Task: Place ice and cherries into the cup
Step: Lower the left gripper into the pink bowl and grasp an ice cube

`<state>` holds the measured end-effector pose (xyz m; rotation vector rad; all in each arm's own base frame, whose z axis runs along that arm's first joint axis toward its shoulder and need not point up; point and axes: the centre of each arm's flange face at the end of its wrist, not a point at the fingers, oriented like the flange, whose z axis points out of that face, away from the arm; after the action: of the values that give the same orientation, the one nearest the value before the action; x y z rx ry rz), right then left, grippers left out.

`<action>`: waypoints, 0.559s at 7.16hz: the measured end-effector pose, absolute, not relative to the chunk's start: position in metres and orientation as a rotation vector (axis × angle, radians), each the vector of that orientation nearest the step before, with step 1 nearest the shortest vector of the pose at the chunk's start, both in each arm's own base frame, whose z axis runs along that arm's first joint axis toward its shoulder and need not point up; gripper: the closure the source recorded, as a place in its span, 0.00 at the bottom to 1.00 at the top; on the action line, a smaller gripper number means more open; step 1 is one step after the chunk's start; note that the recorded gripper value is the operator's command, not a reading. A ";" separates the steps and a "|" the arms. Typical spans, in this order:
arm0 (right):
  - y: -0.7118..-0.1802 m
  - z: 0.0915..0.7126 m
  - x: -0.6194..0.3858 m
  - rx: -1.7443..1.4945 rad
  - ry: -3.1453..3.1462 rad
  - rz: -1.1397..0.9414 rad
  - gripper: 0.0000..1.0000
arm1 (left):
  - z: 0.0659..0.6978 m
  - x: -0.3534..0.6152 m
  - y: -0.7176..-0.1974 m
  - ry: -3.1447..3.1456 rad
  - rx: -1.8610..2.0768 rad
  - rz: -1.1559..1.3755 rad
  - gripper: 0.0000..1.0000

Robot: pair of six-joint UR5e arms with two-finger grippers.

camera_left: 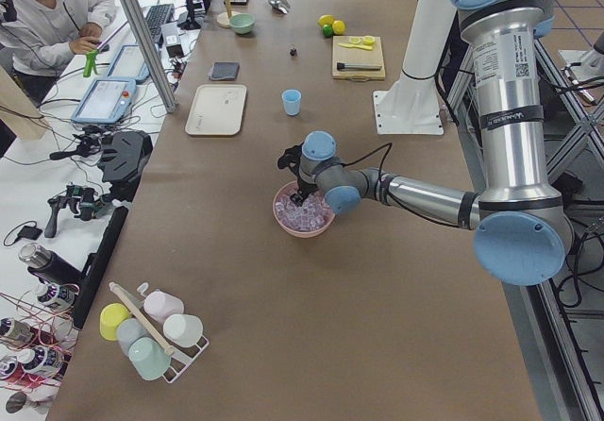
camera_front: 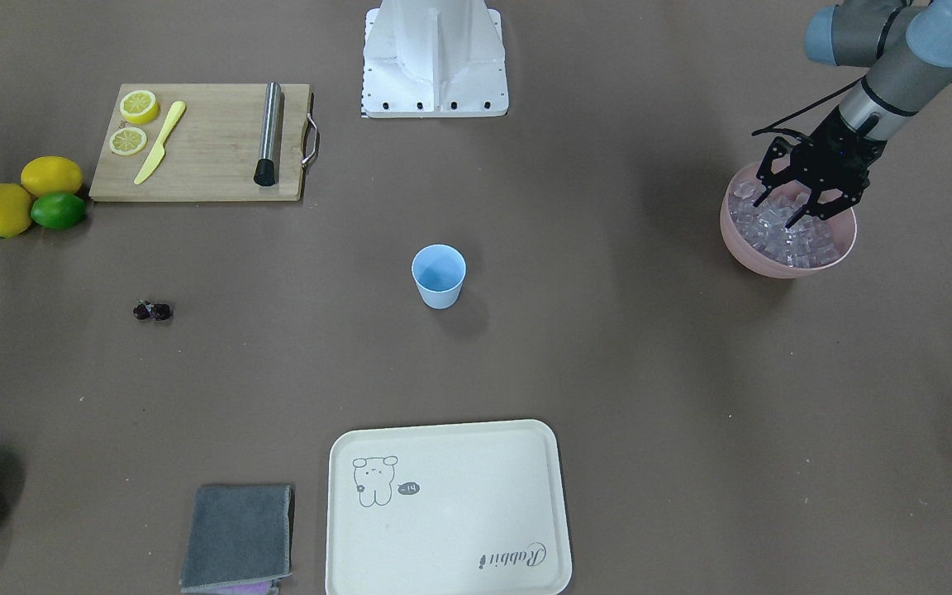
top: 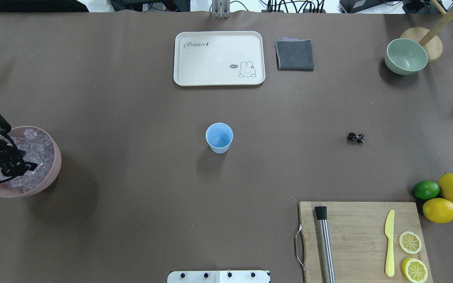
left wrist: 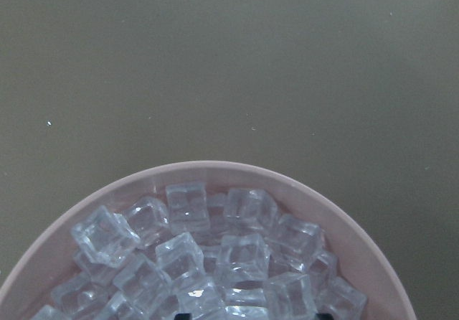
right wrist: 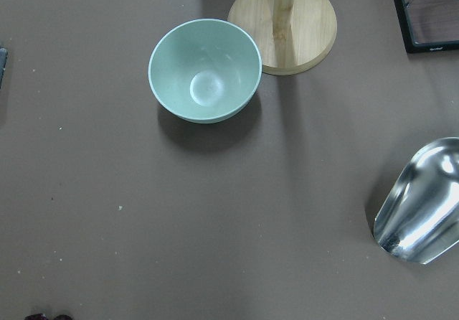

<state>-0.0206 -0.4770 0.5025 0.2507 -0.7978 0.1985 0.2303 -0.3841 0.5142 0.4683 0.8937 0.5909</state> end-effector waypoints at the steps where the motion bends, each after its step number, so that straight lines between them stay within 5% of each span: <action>1: -0.477 0.502 -0.021 0.252 -0.798 0.198 0.00 | 0.515 0.231 -0.384 0.894 0.466 0.592 0.76; 2: -0.478 0.501 -0.021 0.254 -0.799 0.197 0.00 | 0.515 0.232 -0.384 0.894 0.465 0.593 0.94; 4: -0.479 0.501 -0.021 0.253 -0.799 0.198 0.00 | 0.517 0.231 -0.382 0.894 0.463 0.594 1.00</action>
<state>-0.0209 -0.4786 0.5011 0.2528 -0.7987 0.1985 0.2308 -0.3818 0.5169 0.4630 0.8936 0.5942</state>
